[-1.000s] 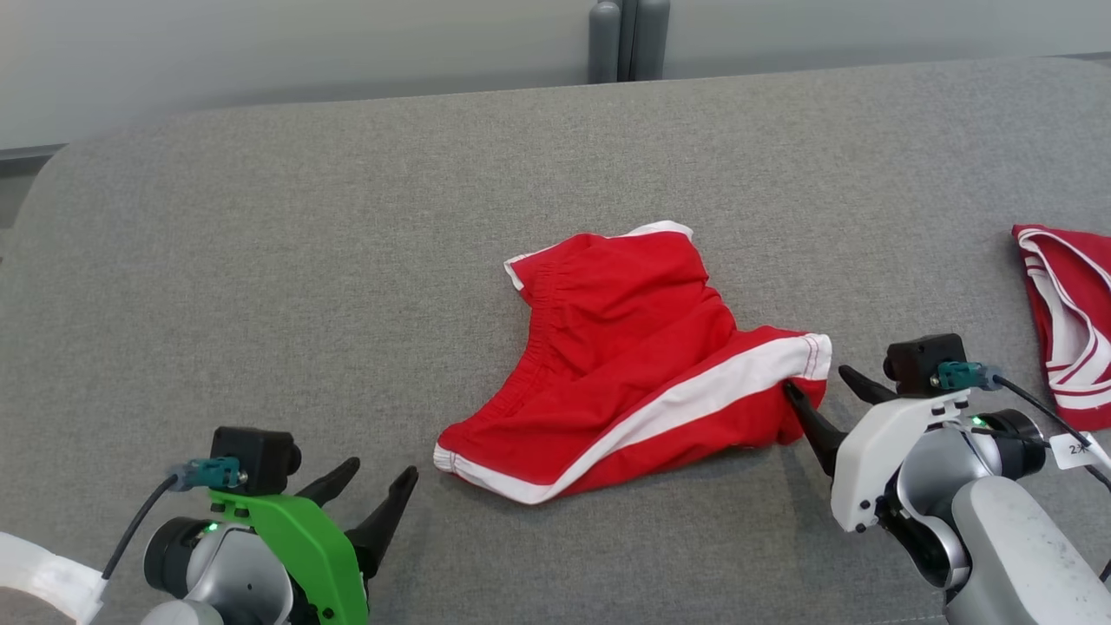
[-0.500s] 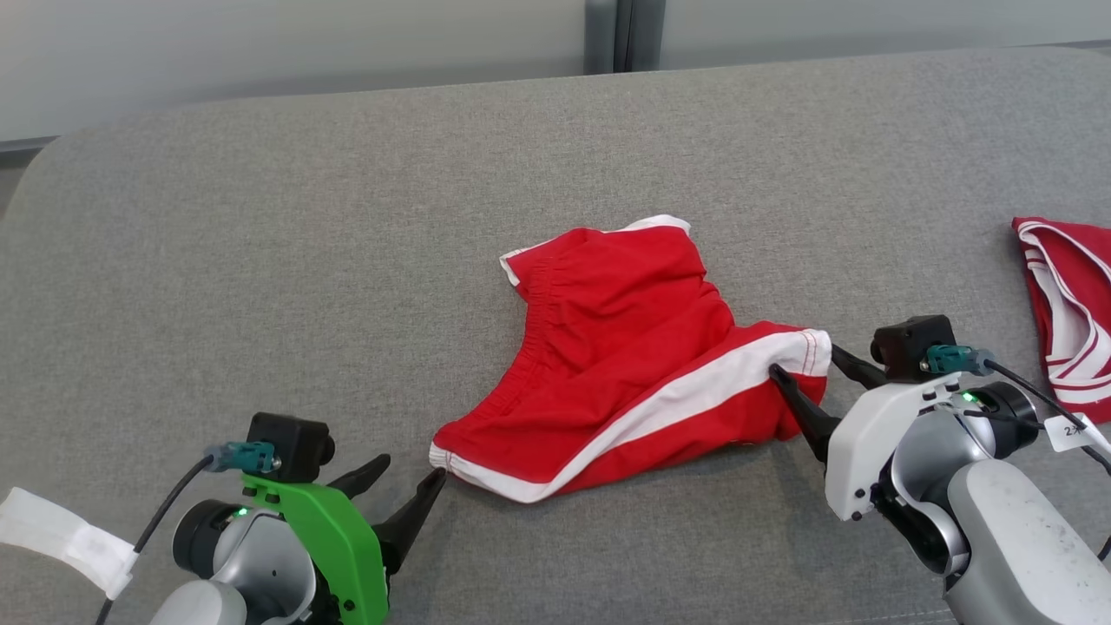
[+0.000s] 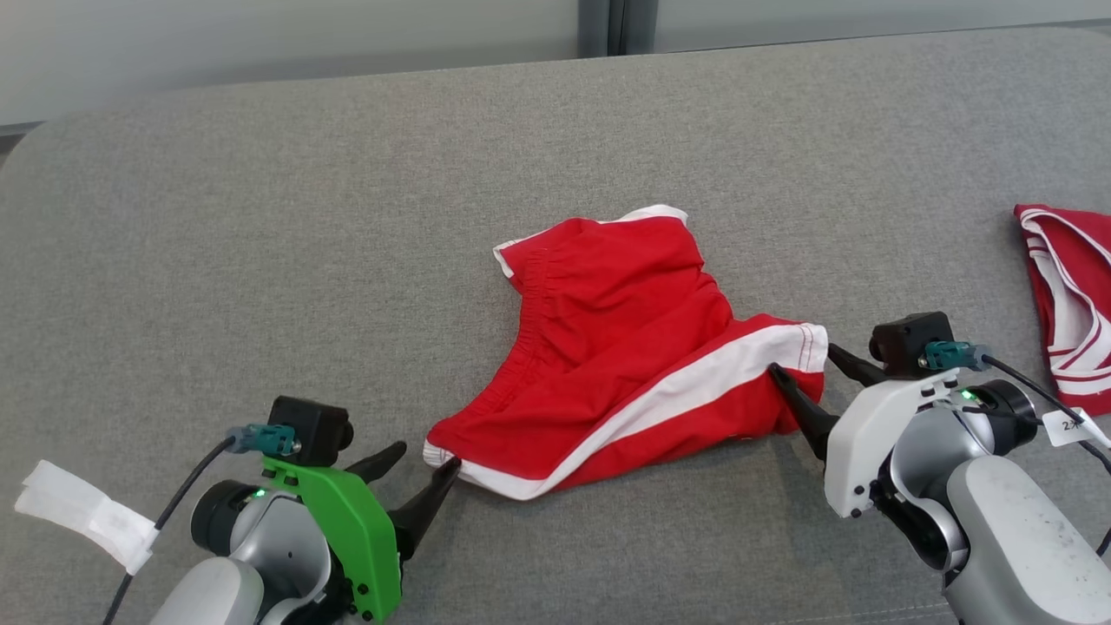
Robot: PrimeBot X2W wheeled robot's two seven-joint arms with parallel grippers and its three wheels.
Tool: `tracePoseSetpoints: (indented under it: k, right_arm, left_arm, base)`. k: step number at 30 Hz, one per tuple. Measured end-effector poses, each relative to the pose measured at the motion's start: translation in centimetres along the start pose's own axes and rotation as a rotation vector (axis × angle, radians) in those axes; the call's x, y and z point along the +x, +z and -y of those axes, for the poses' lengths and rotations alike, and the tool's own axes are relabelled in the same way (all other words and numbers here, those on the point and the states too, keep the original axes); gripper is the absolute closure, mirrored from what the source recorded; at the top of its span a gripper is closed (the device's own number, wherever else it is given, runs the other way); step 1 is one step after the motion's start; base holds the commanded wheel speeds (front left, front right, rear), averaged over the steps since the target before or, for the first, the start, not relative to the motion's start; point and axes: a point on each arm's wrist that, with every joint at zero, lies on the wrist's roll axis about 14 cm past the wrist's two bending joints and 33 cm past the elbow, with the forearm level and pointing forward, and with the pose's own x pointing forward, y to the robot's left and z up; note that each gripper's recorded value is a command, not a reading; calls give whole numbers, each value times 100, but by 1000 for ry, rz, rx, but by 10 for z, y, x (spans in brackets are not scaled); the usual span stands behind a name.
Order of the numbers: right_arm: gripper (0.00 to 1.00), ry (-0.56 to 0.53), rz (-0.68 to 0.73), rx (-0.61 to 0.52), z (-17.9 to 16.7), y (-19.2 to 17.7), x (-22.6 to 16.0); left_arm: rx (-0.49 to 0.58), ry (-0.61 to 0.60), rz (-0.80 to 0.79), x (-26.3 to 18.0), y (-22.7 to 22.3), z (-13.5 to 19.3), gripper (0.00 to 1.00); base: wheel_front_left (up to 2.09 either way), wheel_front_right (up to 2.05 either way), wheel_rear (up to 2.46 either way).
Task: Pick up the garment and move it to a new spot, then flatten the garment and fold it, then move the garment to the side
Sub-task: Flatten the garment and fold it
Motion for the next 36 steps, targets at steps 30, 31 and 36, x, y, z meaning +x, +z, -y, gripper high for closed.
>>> tracePoseSetpoints:
  k: [30,31,36]
  right_arm:
    - [100,86,251,149,5,70,-34]
    - [100,80,280,148,9,77,-42]
    - [100,55,476,162,25,125,-93]
  left_arm:
    - [2,-230,123,-4,45,52,100]
    - [9,-243,157,-10,55,55,100]
    - [28,-335,322,-47,102,85,100]
  base:
    - [0,0,0]
    - [0,0,0]
    - [0,0,0]
